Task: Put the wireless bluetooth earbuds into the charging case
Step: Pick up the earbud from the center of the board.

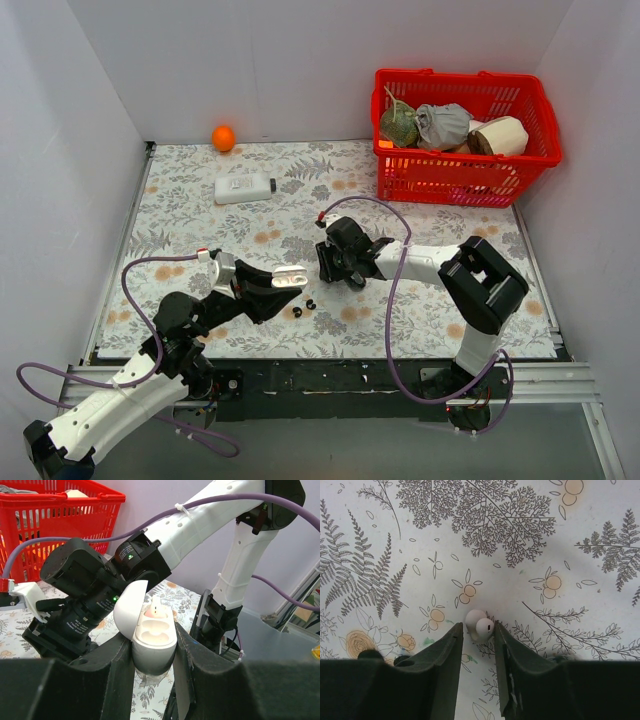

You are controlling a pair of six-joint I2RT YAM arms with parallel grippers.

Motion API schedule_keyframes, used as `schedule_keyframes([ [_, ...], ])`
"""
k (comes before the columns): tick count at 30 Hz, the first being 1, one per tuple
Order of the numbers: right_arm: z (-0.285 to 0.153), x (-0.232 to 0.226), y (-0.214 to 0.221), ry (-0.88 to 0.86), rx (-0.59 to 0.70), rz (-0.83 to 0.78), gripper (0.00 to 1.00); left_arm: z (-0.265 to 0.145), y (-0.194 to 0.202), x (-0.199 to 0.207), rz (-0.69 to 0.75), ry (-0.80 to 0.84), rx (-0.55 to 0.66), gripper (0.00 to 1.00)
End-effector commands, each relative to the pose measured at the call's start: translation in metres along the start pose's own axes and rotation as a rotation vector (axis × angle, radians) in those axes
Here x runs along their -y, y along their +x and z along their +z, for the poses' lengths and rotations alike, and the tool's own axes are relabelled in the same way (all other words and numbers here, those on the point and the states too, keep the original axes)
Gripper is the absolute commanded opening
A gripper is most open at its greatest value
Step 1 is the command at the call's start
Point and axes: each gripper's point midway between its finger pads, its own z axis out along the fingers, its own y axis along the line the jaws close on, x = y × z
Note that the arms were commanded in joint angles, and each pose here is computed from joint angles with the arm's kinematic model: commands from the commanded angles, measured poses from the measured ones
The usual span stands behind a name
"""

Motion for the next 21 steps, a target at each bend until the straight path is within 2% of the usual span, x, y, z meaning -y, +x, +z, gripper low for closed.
schedule_keyframes([
  [1, 0.002, 0.008, 0.006, 0.028, -0.014, -0.008, 0.32, -0.001, -0.001, -0.001, 0.000, -0.009, 0.006, 0.00],
  [4, 0.001, 0.007, 0.003, 0.026, -0.005, -0.007, 0.22, -0.001, 0.001, -0.001, -0.001, -0.009, 0.003, 0.00],
  [9, -0.001, 0.007, -0.001, 0.025, 0.006, -0.019, 0.19, -0.002, 0.001, -0.001, -0.002, -0.009, 0.005, 0.00],
  [13, -0.006, 0.006, -0.007, 0.025, 0.030, -0.033, 0.11, -0.002, 0.000, -0.001, -0.004, -0.008, 0.007, 0.00],
  [16, -0.022, 0.000, -0.015, 0.000, 0.073, -0.061, 0.06, -0.003, -0.001, -0.002, -0.001, -0.016, 0.013, 0.00],
  [17, -0.035, -0.009, -0.032, -0.035, 0.136, -0.077, 0.04, -0.003, -0.002, -0.002, 0.001, -0.018, 0.013, 0.00],
  [18, -0.041, -0.008, -0.031, -0.044, 0.149, -0.108, 0.01, -0.004, -0.002, -0.002, 0.003, -0.019, 0.013, 0.00],
  [21, -0.083, -0.035, -0.049, -0.183, 0.267, -0.189, 0.01, -0.003, -0.004, -0.003, 0.007, -0.029, 0.018, 0.00],
])
